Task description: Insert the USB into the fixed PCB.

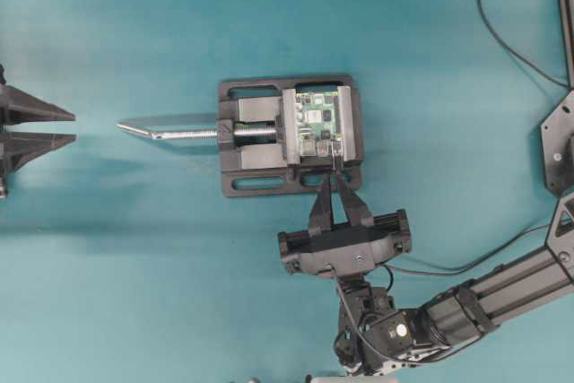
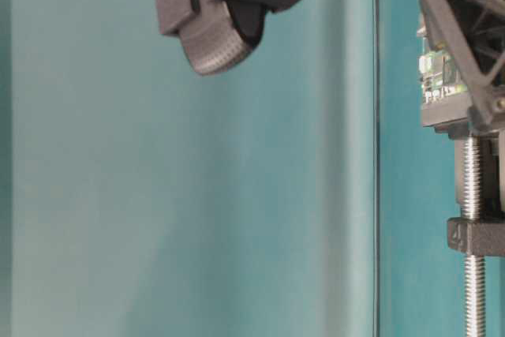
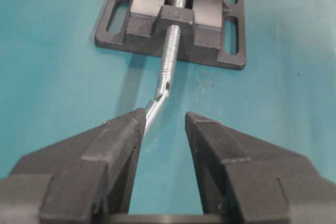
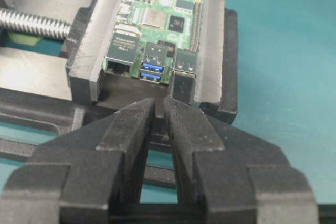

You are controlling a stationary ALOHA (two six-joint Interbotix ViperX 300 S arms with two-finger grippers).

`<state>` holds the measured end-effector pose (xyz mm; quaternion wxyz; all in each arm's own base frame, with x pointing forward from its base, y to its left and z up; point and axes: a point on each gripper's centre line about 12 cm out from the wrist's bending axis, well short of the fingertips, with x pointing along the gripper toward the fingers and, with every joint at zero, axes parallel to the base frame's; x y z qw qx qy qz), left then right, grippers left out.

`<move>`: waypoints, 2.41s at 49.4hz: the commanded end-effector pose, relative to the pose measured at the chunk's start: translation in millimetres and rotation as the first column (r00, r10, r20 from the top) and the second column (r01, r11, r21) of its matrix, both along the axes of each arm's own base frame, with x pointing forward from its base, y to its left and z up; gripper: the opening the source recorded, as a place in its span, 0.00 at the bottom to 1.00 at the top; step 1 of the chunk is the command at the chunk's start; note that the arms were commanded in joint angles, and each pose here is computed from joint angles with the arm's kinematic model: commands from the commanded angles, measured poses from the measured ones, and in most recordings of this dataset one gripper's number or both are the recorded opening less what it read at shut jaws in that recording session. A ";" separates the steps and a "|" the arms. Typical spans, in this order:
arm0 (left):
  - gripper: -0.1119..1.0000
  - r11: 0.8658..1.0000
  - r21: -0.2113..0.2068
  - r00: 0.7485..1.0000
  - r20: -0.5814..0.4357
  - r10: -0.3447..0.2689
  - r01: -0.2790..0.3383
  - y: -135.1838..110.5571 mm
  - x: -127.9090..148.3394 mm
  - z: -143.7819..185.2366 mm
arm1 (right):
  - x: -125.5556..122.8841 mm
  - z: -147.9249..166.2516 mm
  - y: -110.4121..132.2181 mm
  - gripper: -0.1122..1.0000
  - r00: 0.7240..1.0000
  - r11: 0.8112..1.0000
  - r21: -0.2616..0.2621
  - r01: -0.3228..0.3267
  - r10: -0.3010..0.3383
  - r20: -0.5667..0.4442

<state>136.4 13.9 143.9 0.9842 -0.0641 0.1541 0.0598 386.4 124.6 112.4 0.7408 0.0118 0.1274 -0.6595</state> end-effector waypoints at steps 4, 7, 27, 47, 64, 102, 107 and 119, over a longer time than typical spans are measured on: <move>0.57 1.000 -0.006 1.000 0.013 0.004 -0.004 0.5 2.4 4.5 | -1.5 20.7 5.7 0.33 0.999 1.000 0.026 -0.011 0.009 0.043; 0.57 1.000 -0.006 1.000 0.013 0.004 -0.004 0.5 2.4 4.5 | -3.7 21.2 7.5 0.33 0.999 0.999 0.030 -0.013 0.012 0.040; 0.57 1.000 -0.006 1.000 0.013 0.004 -0.004 0.5 2.4 4.5 | -12.2 35.1 4.8 0.51 0.999 0.999 0.047 -0.015 0.013 0.029; 0.57 1.000 -0.007 1.000 0.015 0.004 -0.004 0.5 2.3 4.7 | -28.5 37.8 -7.7 0.54 1.000 0.998 0.055 -0.023 0.022 0.009; 0.57 1.000 -0.007 1.000 0.015 0.004 -0.004 0.5 2.3 4.7 | -71.0 58.0 -53.0 0.54 0.985 0.985 -0.002 -0.171 0.171 -0.007; 0.57 1.000 -0.007 1.000 0.015 0.004 -0.004 0.5 2.3 4.7 | -209.9 57.0 -156.9 0.50 0.602 0.602 0.038 -0.798 0.793 0.096; 0.57 1.000 -0.007 1.000 0.015 0.004 -0.004 0.5 2.3 4.7 | -221.6 62.0 -159.7 0.43 0.554 0.555 -0.010 -0.831 0.831 0.049; 0.57 1.000 -0.006 1.000 0.014 0.004 -0.004 0.5 2.3 4.7 | -249.8 59.9 -164.8 0.24 0.492 0.499 -0.079 -0.863 0.865 0.095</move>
